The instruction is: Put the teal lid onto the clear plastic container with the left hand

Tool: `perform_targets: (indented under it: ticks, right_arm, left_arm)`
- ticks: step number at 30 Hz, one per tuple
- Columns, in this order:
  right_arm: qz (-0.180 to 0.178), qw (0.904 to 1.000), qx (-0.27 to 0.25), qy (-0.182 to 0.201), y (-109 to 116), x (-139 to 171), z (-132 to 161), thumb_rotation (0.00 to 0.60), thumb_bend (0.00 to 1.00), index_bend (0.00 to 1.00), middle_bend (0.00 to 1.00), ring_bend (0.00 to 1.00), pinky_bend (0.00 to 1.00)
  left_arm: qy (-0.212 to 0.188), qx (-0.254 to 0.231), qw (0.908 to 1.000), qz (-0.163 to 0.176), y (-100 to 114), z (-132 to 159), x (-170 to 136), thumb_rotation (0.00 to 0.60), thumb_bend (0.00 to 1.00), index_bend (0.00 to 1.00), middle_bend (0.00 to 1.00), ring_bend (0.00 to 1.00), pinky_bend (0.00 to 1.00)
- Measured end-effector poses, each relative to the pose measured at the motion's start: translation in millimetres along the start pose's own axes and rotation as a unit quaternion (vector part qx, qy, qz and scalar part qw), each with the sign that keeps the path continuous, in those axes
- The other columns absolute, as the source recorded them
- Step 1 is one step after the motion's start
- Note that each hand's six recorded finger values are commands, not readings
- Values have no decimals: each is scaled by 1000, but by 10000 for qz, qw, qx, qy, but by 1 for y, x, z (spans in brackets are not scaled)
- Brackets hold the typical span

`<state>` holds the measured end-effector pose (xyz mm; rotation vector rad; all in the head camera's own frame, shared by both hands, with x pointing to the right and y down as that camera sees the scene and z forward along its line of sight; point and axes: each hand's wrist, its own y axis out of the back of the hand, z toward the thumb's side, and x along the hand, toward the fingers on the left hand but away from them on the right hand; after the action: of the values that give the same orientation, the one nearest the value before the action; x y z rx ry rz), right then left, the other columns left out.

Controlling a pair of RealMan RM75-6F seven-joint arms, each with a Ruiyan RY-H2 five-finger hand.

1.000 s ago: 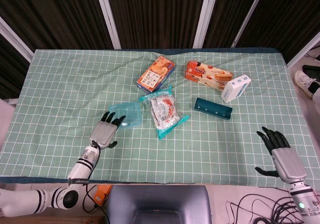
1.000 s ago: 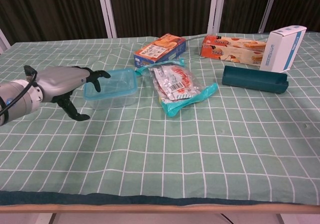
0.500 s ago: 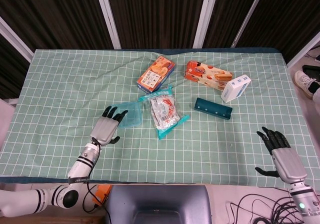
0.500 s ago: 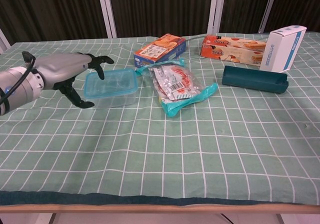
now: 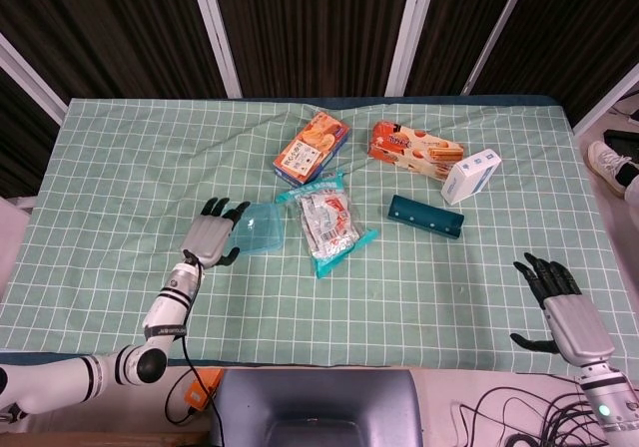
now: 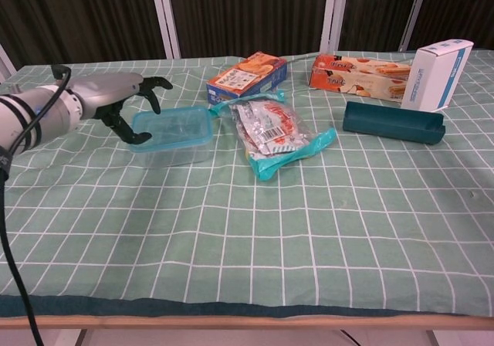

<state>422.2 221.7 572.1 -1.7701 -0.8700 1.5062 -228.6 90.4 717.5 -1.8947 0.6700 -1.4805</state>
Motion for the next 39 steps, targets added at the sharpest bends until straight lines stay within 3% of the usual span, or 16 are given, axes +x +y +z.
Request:
perform_targets:
  ticks: [39]
  right_arm:
    - [-18,10000,-17,-20,2,1,-2,600,163,2,0,0,0]
  left_arm:
    - [238,211,9989,-347,-18,-10,7,600,411,0,266,0,0]
